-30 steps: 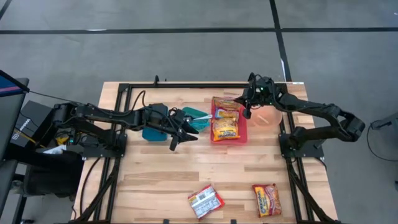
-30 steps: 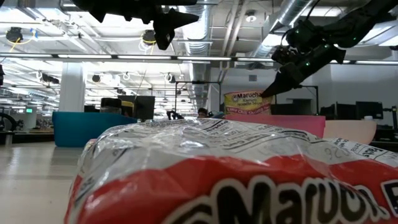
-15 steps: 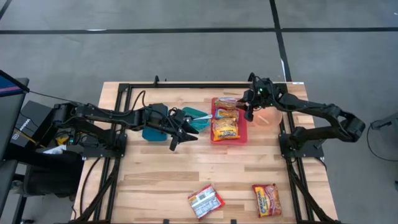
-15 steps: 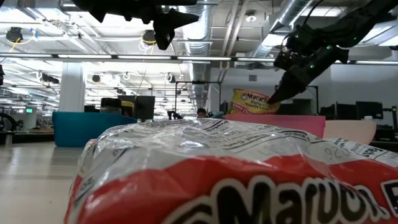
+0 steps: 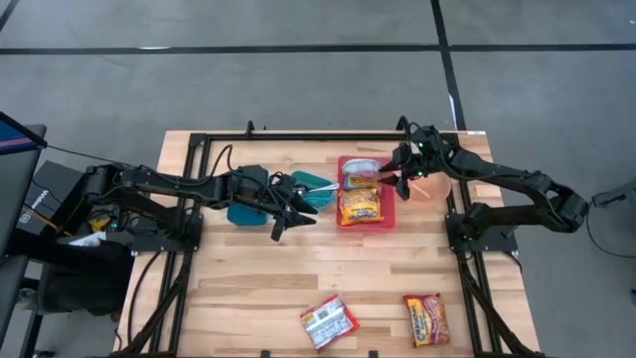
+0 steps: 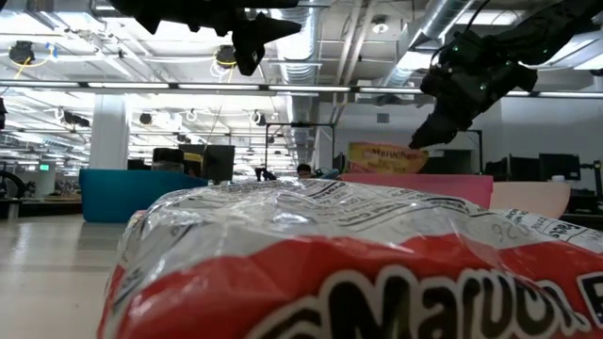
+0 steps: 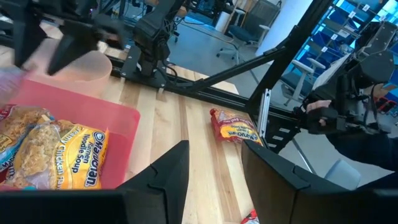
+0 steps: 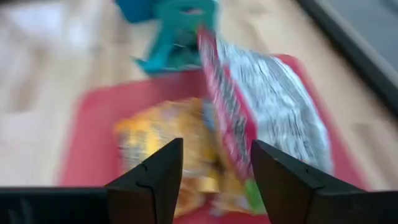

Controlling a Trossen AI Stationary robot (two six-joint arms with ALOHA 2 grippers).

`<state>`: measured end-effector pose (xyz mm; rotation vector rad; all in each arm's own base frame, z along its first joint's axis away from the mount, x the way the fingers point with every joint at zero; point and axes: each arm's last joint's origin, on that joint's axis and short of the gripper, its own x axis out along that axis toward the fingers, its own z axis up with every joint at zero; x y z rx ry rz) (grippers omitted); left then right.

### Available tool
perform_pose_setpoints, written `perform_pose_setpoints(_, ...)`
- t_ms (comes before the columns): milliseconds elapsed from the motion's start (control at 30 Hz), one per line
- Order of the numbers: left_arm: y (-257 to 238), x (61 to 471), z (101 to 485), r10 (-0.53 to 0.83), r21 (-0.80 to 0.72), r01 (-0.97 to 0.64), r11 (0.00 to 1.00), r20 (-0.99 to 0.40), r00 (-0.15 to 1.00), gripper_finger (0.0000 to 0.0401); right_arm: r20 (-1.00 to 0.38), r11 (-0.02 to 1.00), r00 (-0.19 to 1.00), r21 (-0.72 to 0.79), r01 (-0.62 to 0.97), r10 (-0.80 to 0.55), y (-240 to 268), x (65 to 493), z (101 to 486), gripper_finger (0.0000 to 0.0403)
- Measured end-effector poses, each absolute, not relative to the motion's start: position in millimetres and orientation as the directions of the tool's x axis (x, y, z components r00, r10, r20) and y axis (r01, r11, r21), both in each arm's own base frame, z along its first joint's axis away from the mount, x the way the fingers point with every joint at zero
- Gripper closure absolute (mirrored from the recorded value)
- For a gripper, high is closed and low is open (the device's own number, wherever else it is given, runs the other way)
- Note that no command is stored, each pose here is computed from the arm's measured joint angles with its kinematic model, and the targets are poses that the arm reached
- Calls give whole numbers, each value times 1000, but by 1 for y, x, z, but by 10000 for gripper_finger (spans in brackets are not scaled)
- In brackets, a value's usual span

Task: Pick & Place Food Item
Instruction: Put the green noodle pack into the red bin, then put the orange noodle pack into the red bin

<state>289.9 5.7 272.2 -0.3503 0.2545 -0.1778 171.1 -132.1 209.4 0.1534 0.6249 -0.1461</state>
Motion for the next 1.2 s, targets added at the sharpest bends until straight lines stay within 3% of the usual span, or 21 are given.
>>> perform_pose_setpoints(133, 6, 290, 272, -215, -360, 128, 924, -215, 953, 259, -569, 974, 822, 172, 150, -26, -130, 172, 210, 226)
perform_pose_setpoints(467, 6, 290, 272, -215, -360, 127, 924, -215, 953, 259, -558, 974, 827, 144, 173, -65, -132, 172, 212, 256)
perform_pose_setpoints(867, -4, 290, 272, -248, -392, 149, 908, -217, 944, 259, -495, 936, 865, 261, 238, -82, -137, 181, 242, 281)
perform_pose_setpoints(1200, -34, 288, 271, -344, -395, 238, 887, -224, 912, 259, -560, 901, 827, 376, 217, 34, -117, 192, 257, 283)
